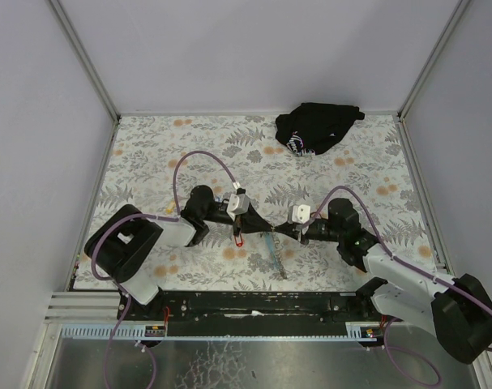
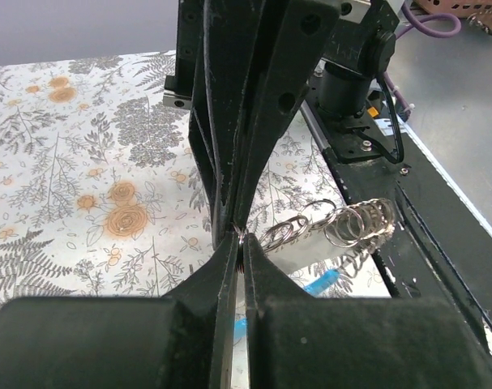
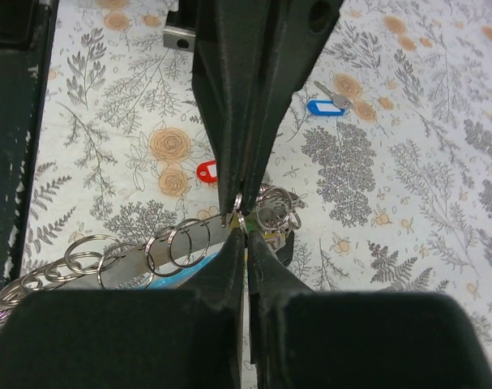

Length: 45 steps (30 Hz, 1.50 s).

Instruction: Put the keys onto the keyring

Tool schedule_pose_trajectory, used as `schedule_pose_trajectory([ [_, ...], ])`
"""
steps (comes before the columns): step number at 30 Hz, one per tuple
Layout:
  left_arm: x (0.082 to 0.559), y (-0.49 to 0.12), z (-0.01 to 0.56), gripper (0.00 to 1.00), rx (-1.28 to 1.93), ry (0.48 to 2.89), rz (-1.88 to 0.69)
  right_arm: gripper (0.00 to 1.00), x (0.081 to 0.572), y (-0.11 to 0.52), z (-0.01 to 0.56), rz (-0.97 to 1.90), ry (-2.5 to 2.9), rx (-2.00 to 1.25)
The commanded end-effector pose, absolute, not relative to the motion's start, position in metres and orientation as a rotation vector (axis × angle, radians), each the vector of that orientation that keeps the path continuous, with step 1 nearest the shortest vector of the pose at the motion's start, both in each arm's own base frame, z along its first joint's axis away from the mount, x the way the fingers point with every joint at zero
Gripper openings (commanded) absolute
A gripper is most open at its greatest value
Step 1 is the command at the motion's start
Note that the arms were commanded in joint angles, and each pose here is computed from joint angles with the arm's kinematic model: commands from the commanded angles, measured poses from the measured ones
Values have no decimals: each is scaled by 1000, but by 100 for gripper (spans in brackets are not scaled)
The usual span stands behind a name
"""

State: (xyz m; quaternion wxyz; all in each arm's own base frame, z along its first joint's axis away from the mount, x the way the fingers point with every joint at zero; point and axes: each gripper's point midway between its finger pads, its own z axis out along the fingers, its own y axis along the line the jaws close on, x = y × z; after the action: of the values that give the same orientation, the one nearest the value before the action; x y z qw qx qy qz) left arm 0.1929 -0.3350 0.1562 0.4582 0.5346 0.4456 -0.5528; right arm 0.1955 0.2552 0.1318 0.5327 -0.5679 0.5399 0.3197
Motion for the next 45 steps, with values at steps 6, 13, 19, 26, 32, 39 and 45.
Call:
schedule_pose_trajectory([
  [6, 192, -335, 170, 0, 1345, 1011, -1288, 0, 218, 263, 165, 858, 1486, -1128],
  [13, 207, -331, 176, 0, 1259, 1037, -1171, 0, 207, 252, 147, 814, 1468, -1156],
  [19, 195, -329, 188, 0, 1211, 965, -1233, 0, 207, 251, 138, 823, 1504, -1139],
  [26, 188, -327, 193, 0, 1175, 932, -1285, 0, 210, 256, 143, 889, 1547, -1054],
  [32, 201, -323, 196, 0, 1111, 958, -1197, 0, 203, 257, 140, 926, 1537, -1055],
  [39, 205, -321, 201, 0, 1038, 981, -1206, 0, 197, 254, 137, 920, 1456, -1034],
  [45, 197, -321, 198, 0, 1075, 968, -1228, 0, 206, 258, 142, 951, 1507, -967],
])
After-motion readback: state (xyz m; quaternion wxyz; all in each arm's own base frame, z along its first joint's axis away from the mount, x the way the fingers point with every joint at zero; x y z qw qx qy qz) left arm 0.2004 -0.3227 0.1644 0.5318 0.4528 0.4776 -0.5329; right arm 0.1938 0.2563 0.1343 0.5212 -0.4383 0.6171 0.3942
